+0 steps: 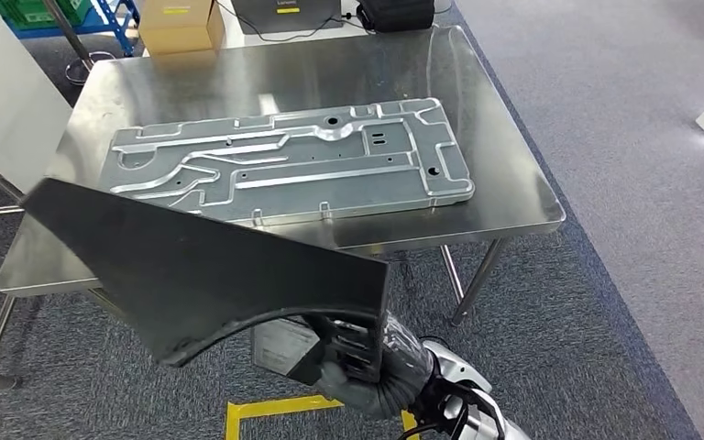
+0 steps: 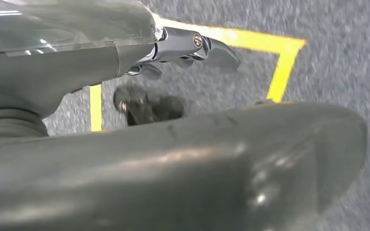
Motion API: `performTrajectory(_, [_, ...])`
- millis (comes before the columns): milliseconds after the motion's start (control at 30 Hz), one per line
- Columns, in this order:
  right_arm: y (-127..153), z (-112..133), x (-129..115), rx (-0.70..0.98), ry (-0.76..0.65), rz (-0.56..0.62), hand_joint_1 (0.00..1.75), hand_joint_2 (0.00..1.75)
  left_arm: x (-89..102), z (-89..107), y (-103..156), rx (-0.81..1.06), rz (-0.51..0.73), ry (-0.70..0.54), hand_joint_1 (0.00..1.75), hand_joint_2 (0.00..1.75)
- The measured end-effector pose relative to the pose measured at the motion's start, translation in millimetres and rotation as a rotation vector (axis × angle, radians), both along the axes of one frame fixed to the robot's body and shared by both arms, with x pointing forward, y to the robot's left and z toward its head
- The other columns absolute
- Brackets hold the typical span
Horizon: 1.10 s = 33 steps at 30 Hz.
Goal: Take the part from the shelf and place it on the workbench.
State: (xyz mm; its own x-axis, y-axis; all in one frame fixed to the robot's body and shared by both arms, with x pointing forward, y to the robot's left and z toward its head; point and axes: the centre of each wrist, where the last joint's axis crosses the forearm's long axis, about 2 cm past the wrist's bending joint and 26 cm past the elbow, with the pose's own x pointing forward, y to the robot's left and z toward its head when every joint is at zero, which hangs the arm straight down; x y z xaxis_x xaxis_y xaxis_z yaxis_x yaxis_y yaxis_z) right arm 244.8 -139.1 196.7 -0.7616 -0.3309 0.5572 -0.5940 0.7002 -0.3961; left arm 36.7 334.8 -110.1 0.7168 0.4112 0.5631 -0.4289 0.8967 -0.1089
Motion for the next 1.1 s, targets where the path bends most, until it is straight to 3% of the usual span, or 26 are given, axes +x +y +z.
performTrajectory(333, [-1, -5, 4, -0.002, 0.003, -0.017, 1.75, 1.75, -3.8, -0.3, 1, 0.005, -0.001, 0.004, 0.00, 0.00])
performTrajectory(567, [-10, -11, 10, -0.014, -0.005, -0.104, 1.75, 1.75, -4.6, -0.4, 1, 0.004, -0.010, 0.004, 0.00, 0.00])
performTrajectory(733, [-33, -6, 32, -0.039, -0.047, -0.253, 1.75, 1.75, -4.5, -0.4, 1, 0.002, -0.013, 0.001, 0.00, 0.00])
performTrajectory(1100, [-120, 15, 113, -0.169, -0.108, -0.685, 1.75, 1.75, -7.3, -0.6, 1, 0.002, -0.009, -0.005, 0.00, 0.00])
